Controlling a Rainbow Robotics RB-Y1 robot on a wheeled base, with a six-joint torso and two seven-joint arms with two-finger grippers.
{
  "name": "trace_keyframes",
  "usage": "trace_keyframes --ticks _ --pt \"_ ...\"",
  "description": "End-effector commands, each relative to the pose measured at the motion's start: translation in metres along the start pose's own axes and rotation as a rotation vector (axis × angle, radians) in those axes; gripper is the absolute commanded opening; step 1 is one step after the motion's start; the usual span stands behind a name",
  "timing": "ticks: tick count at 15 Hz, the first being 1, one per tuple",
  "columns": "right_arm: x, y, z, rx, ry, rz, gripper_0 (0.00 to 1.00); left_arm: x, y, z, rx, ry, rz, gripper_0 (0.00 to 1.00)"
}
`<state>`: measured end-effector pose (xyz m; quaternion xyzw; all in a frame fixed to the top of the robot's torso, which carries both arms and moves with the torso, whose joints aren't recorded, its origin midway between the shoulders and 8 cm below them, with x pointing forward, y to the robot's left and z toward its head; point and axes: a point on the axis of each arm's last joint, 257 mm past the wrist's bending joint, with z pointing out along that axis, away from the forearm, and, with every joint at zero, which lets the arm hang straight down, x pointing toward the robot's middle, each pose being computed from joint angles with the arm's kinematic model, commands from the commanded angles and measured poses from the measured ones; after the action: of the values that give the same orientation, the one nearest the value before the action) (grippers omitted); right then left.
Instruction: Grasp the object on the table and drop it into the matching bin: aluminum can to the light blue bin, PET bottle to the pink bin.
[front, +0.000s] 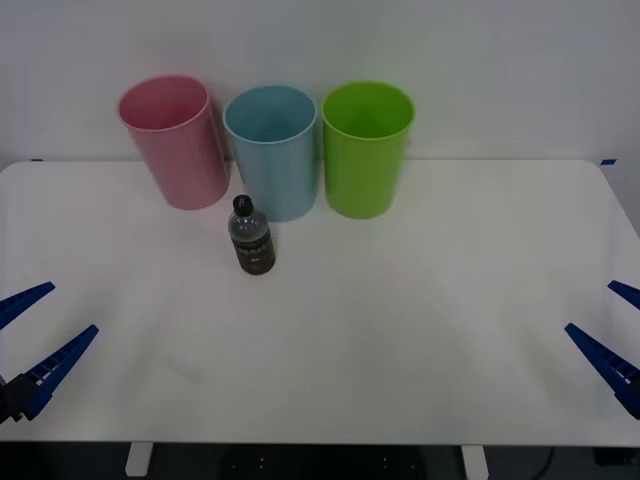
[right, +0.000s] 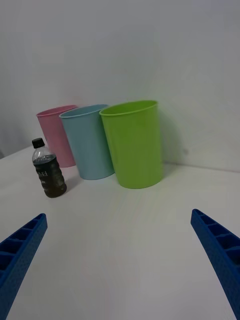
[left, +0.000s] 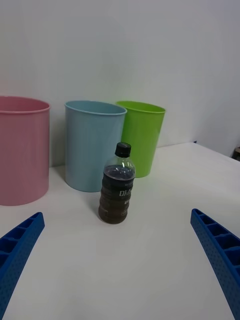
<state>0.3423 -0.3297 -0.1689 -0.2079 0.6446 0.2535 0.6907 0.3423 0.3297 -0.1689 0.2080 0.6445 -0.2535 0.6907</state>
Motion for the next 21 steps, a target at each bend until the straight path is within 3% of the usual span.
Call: trace_keyframes --ticks 1,3,8,21 --pt "0.000 0.000 0.000 0.000 0.000 0.000 1.00 0.000 0.000 0.000 0.000 0.000 0.000 1.00" --pt "0.000 0.000 0.000 0.000 0.000 0.000 1.00 0.009 0.006 -0.007 -0.047 -0.022 -0.045 1.00" --pt "0.000 0.000 0.000 0.000 0.000 0.000 1.00 0.007 0.009 -0.008 -0.051 -0.024 -0.043 1.00" --pt "0.000 0.000 0.000 0.000 0.000 0.000 1.00 0.059 0.018 0.037 -0.122 0.098 -0.010 1.00"
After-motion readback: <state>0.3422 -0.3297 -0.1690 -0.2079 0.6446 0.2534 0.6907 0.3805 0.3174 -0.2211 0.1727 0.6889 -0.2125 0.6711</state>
